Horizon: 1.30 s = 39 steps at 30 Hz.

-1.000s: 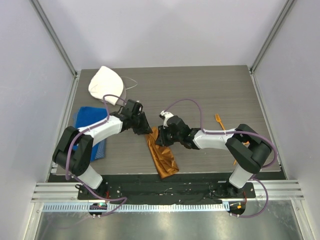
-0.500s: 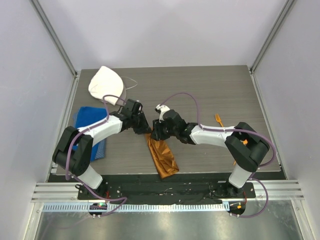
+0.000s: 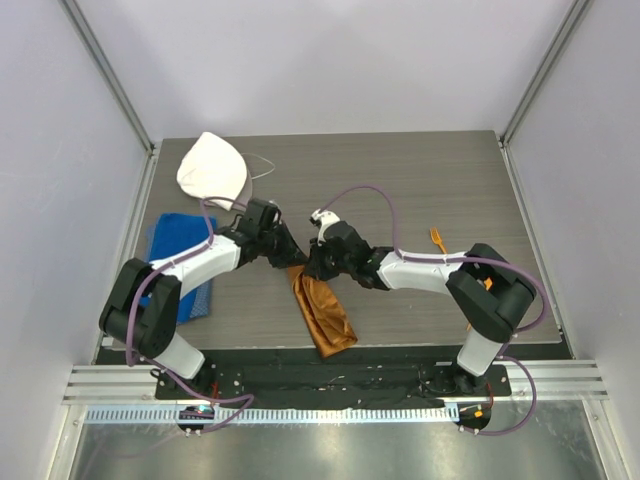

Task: Fold the napkin into a case and place the utensils inside
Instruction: Pick up the top corner of the smaller rectangle folded napkin from the center of the board, then grasp the top corner of the smaller rectangle folded napkin from the folded napkin.

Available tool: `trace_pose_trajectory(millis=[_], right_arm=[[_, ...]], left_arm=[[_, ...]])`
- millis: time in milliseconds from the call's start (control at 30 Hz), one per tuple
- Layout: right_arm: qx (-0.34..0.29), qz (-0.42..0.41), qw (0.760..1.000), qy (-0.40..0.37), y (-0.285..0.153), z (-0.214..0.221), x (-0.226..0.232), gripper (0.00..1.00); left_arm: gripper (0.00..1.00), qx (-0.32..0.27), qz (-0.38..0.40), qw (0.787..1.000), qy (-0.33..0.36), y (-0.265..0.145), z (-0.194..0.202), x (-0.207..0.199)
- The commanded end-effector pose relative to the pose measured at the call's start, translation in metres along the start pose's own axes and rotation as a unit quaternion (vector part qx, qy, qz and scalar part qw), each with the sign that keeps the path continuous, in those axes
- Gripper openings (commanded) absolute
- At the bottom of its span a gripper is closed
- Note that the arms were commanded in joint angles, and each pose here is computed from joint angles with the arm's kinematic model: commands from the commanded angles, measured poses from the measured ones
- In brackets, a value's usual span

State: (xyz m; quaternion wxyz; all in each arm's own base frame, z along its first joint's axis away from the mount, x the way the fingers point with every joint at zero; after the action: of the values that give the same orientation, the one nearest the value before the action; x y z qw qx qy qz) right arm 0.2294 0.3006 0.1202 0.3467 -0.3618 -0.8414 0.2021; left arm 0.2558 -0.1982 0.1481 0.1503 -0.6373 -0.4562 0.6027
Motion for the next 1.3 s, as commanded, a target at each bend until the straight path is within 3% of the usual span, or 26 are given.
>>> trace_pose_trajectory(millis=[0, 67, 100, 200, 367, 500, 633, 900, 1267], right_arm=[[-0.046, -0.001, 0.999, -0.007, -0.009, -0.019, 0.009, 0.01], [-0.034, 0.003, 0.999, -0.011, -0.012, -0.018, 0.009, 0.01], [-0.029, 0.001, 0.999, -0.013, -0.013, -0.017, 0.009, 0.01], [-0.012, 0.008, 1.000, -0.018, -0.016, -0.012, 0.007, 0.01], [-0.004, 0.016, 1.000, -0.012, -0.020, -0.012, 0.005, 0.01], [-0.003, 0.012, 1.000, -0.002, -0.020, -0.014, 0.007, 0.01], [-0.004, 0.011, 1.000, 0.016, -0.020, -0.015, 0.007, 0.01], [-0.006, 0.001, 1.000, 0.030, -0.021, -0.018, 0.009, 0.01], [-0.006, -0.009, 0.999, 0.036, -0.020, -0.017, 0.009, 0.01]], left_arm=[[0.00, -0.012, 0.028, 1.000, 0.005, -0.009, -0.003, -0.007], [0.06, -0.022, 0.019, 0.999, 0.017, -0.012, -0.005, -0.007], [0.17, -0.022, 0.004, 0.999, 0.030, -0.014, -0.003, -0.003], [0.34, -0.064, -0.037, 0.996, 0.054, -0.027, -0.007, 0.003], [0.29, -0.125, -0.093, 0.983, 0.102, -0.041, -0.007, 0.013], [0.17, -0.129, -0.125, 0.972, 0.148, -0.032, 0.005, 0.014], [0.15, -0.137, -0.147, 0.957, 0.209, -0.020, 0.016, 0.009], [0.22, -0.127, -0.150, 0.944, 0.266, -0.003, 0.030, 0.002], [0.28, -0.100, -0.162, 0.942, 0.278, 0.016, 0.041, 0.005]])
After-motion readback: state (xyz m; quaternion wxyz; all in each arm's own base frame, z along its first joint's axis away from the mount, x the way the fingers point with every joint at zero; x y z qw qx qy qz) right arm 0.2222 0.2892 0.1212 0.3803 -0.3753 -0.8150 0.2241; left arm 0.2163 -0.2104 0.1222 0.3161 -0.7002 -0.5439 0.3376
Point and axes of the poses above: each gripper's point midway between its finger pads, its own y axis out along the fingers, its own x axis along the line the jaws close on, z = x × y, the point moved 9 cm from there along -y, back along the fingers, and after that the axes turned 3 degrees about y, right-handed, at the moved point
